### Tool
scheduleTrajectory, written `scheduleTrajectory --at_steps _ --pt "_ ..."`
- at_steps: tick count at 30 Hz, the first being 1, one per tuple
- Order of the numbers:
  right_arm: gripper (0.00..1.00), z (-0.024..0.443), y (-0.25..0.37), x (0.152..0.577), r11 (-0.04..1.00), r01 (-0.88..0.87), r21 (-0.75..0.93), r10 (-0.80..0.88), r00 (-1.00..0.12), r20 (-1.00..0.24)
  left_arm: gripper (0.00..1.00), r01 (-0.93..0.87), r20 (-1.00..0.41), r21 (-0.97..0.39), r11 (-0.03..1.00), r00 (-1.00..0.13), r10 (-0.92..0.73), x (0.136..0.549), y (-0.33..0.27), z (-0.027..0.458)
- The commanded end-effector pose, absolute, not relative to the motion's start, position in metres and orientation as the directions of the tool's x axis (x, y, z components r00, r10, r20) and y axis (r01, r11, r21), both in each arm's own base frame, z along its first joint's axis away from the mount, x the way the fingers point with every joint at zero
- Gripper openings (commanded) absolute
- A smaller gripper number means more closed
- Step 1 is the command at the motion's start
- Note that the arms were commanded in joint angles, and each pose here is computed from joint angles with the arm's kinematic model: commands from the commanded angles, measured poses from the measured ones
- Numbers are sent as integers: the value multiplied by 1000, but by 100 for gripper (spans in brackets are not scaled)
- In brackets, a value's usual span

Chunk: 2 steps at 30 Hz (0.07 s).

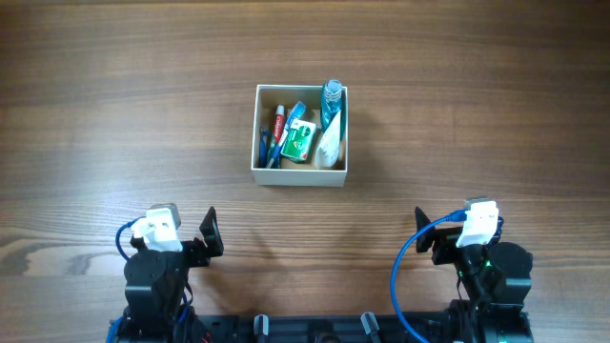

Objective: Pack container

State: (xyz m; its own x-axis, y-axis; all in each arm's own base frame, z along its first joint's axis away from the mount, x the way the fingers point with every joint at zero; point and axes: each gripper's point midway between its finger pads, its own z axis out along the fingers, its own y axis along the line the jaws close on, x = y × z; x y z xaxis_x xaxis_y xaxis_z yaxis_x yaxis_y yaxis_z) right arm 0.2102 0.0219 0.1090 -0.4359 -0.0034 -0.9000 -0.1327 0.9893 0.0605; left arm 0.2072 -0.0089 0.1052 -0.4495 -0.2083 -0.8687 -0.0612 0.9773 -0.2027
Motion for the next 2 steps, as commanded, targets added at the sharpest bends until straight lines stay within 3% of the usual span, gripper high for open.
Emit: scheduleTrajectory --at_steps 1,2 --pt "100 110 24 210 987 -143 73 5 -428 -904 100 -44 -864 -196 980 -465 -194 206 -12 97" --pt "100 110 24 210 987 -142 73 5 -428 -904 100 -44 -864 -196 980 -465 -194 206 -12 97"
